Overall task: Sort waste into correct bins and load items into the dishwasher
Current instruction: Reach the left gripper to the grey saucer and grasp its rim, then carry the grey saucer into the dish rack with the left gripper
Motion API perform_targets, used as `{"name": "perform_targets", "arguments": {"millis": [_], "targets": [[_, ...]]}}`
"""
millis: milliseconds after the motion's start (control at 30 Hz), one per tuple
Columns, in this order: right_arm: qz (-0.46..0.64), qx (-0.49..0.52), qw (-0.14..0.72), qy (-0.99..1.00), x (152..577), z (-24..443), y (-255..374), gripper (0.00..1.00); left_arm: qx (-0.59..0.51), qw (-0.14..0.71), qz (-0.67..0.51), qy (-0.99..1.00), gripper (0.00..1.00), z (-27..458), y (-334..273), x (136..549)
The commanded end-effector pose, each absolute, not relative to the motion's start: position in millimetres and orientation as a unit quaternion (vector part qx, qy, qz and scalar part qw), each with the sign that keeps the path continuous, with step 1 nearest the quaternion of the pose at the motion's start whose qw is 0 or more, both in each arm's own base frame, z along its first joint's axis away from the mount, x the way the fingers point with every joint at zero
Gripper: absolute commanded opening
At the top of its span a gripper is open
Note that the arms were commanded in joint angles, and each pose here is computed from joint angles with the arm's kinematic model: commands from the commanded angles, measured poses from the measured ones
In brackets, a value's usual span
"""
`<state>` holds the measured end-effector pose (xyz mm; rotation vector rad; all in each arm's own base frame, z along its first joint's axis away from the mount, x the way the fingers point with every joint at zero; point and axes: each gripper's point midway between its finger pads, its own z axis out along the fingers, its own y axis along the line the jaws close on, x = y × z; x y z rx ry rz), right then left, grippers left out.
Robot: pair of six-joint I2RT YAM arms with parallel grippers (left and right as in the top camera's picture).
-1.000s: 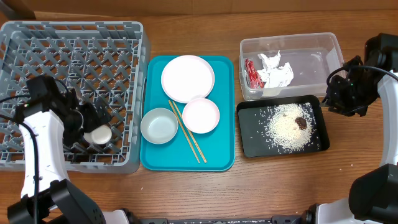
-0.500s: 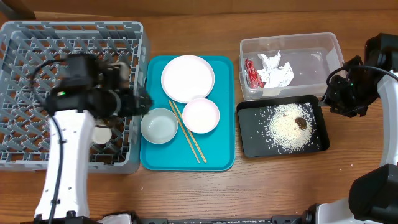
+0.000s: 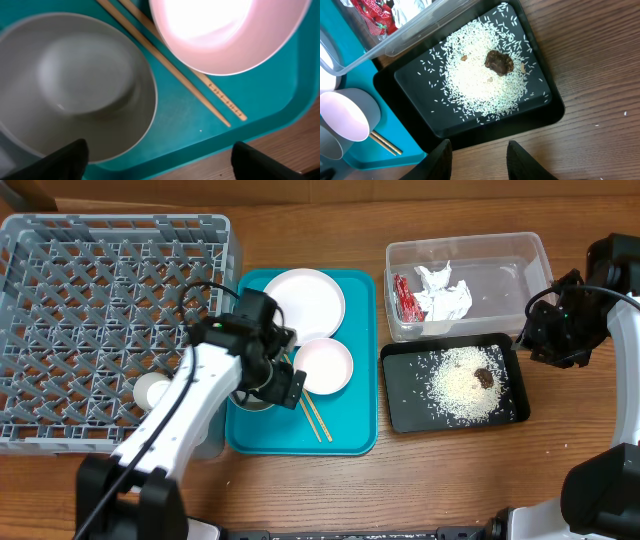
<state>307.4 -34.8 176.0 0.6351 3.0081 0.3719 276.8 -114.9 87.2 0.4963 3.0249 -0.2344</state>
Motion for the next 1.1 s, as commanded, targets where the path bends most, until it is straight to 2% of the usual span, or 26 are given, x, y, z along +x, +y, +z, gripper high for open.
{"name": "perform_targets", "arguments": {"millis": [0, 100, 200, 233, 433, 500, 533, 567, 800, 1067], "targets": [[0.123, 0.202, 0.038, 0.971, 308, 184, -33, 0.38, 0.175, 0.008, -0.05, 0.983, 0.85, 65, -113, 278], [0.123, 0.202, 0.037, 0.971, 308, 184, -33, 0.38, 0.176, -0.011, -0.047, 0.983, 0.67, 48, -115, 279], [0.123, 0.202, 0.038, 0.971, 308, 184, -33, 0.38, 0.175, -0.034, -0.043, 0.983, 0.59, 33, -114, 276], [0.123, 0.202, 0.038, 0.971, 308, 184, -33, 0.38, 0.174, -0.042, -0.042, 0.983, 0.53, 29, -114, 275], [0.123, 0.202, 0.038, 0.971, 308, 184, -33, 0.38, 0.161, -0.053, -0.04, 0.985, 0.32, 19, -114, 275], [0.123, 0.202, 0.037, 0.971, 308, 184, -33, 0.38, 0.158, -0.049, -0.04, 0.985, 0.19, 21, -115, 278], [0.123, 0.202, 0.037, 0.971, 308, 184, -33, 0.38, 0.157, -0.043, -0.044, 0.986, 0.08, 25, -116, 282], [0.123, 0.202, 0.037, 0.971, 308, 184, -33, 0.38, 0.158, -0.039, -0.046, 0.986, 0.04, 27, -118, 285], [0.123, 0.202, 0.036, 0.971, 308, 184, -33, 0.38, 0.159, 0.003, -0.067, 0.985, 0.04, 68, -133, 316], [0.123, 0.202, 0.036, 0.971, 308, 184, -33, 0.38, 0.147, 0.084, -0.08, 0.982, 0.04, 153, -134, 357]]}}
